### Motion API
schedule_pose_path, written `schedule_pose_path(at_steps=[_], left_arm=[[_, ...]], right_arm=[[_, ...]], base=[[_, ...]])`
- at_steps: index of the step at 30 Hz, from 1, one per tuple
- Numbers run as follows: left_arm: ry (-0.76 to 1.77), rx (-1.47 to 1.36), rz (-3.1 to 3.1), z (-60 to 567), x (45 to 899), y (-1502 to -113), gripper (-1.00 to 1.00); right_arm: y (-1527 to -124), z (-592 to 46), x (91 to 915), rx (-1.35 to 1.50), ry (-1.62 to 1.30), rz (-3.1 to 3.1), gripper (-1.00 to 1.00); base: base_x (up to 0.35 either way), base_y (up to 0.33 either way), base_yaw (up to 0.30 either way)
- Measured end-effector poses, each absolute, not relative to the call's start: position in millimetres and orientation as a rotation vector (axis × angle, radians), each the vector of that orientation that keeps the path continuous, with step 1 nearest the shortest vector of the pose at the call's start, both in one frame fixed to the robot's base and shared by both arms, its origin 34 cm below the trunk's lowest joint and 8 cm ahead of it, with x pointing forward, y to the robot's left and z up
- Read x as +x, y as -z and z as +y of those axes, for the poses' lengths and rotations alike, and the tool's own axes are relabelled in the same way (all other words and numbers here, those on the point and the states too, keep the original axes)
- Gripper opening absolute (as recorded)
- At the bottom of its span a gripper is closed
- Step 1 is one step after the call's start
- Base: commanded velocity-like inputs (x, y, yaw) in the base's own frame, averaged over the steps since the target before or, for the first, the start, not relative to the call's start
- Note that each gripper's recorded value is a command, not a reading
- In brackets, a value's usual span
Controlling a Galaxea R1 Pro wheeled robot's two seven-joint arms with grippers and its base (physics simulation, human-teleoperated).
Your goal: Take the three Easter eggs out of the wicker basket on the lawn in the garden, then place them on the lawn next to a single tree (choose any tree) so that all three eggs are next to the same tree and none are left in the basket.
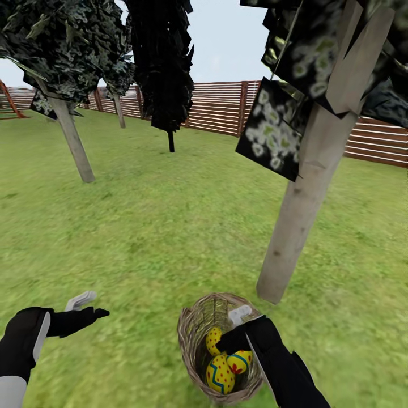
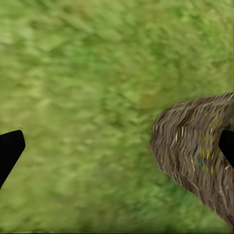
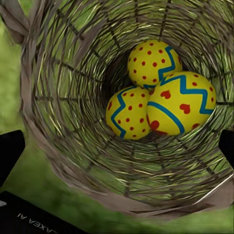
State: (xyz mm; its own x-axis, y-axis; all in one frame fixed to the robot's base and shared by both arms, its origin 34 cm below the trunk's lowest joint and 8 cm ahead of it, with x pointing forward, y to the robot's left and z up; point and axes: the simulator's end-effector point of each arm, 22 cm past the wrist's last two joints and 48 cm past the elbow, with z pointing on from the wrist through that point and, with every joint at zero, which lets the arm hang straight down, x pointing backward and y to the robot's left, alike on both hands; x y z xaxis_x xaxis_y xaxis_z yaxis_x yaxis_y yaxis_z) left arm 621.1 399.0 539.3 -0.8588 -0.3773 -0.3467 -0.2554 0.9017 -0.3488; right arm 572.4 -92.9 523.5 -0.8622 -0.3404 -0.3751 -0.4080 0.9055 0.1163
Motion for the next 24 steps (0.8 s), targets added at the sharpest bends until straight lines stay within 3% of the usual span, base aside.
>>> schedule_pose_path(at_steps=[11,17,24], left_arm=[[0.41,-0.462,2.65,399.1,621.5,-540.4,1.0],[0.41,-0.462,2.65,398.8,621.5,-540.3,1.0],[0.412,-0.462,2.65,398.0,621.6,-540.1,1.0]], right_arm=[[-523.4,-90.5,571.3,-0.511,-0.311,2.728,1.0],[-515.1,-143.4,592.3,-0.295,-0.069,2.741,1.0],[-485.0,-128.7,629.3,-0.203,-0.145,2.863,1.0]], base=[[-0.028,0.0,0.0],[0.0,0.0,0.0],[0.0,0.0,0.0]])
